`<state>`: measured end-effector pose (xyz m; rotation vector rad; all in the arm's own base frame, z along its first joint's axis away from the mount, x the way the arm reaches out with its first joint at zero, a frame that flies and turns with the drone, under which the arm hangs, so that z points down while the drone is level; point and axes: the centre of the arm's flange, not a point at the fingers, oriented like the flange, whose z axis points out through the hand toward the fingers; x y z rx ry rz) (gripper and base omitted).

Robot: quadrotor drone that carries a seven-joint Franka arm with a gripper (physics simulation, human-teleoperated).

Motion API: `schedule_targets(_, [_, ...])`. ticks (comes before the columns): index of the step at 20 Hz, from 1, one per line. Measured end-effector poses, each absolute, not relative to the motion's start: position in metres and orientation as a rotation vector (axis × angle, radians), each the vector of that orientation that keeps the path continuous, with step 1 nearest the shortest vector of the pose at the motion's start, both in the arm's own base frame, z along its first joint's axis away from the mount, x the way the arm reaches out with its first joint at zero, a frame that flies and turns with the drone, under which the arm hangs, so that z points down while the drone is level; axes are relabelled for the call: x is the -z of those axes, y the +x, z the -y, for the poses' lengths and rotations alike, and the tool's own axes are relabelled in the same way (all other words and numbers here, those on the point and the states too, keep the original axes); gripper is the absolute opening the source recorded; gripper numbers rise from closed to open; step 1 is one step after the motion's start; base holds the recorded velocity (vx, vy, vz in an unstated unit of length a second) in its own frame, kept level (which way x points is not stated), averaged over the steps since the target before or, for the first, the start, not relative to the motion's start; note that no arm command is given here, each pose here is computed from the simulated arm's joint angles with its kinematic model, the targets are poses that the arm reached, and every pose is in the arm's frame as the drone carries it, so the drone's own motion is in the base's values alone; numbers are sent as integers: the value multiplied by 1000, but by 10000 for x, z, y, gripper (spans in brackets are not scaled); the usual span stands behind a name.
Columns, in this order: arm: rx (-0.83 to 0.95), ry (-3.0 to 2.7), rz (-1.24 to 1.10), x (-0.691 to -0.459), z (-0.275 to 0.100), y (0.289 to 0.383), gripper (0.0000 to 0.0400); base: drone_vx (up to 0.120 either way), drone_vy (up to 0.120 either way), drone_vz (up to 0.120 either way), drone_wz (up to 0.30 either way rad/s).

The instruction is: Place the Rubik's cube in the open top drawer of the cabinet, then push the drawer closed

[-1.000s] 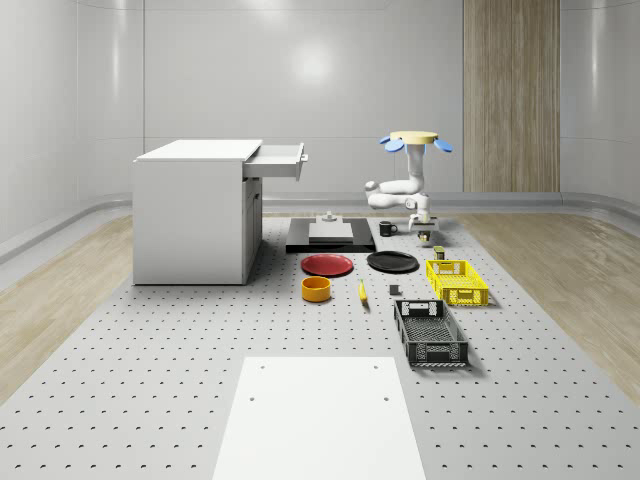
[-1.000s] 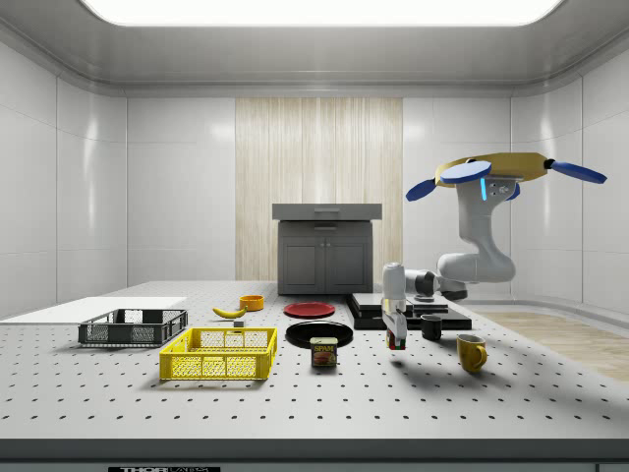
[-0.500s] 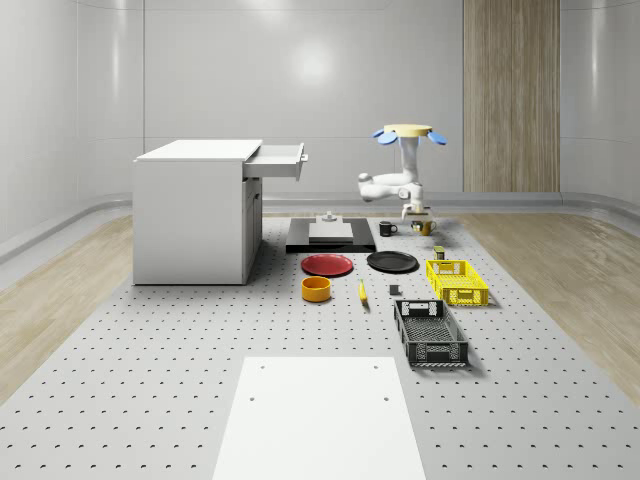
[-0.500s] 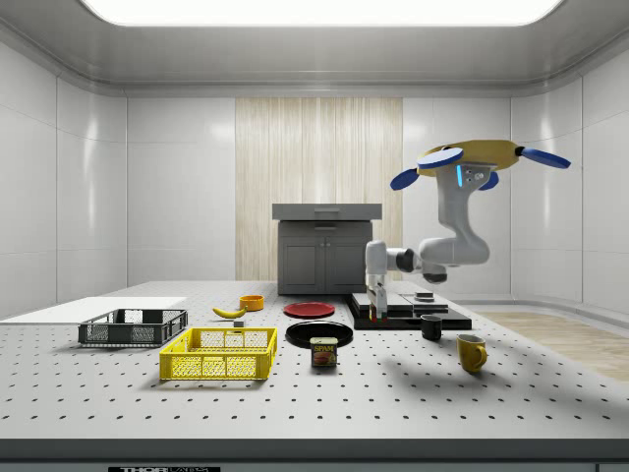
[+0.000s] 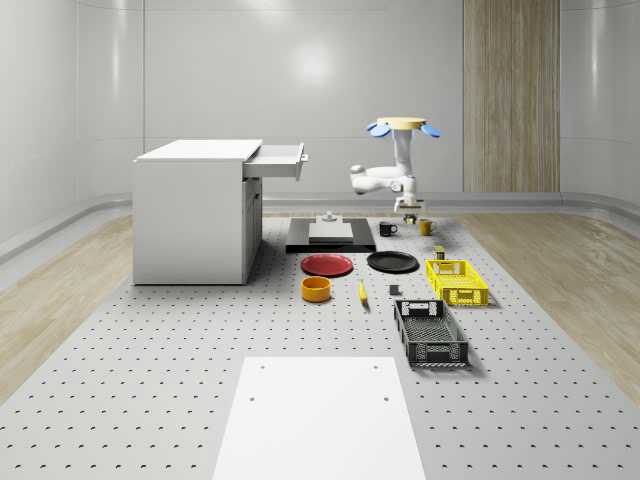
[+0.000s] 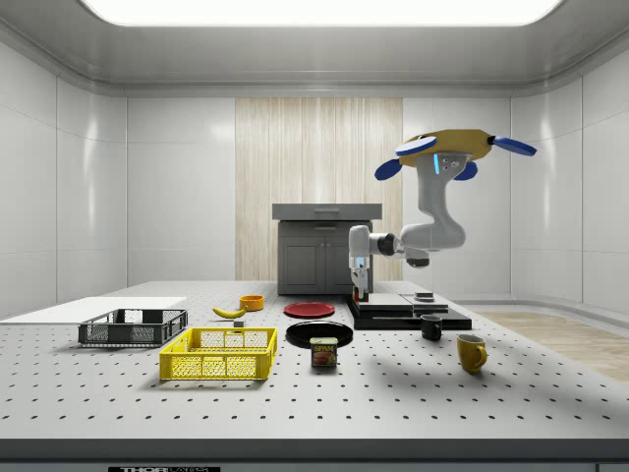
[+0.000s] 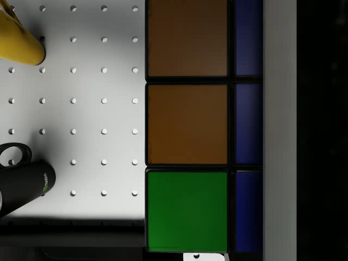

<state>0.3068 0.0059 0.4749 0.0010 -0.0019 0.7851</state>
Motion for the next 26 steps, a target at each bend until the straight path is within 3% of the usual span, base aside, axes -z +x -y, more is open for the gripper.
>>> schedule_targets(8, [-785, 1, 2, -4747, -60, 3068, 325, 115, -120, 120, 0])
schedule_targets(26, [-785, 1, 2, -4747, -60, 3068, 325, 0, -120, 120, 0])
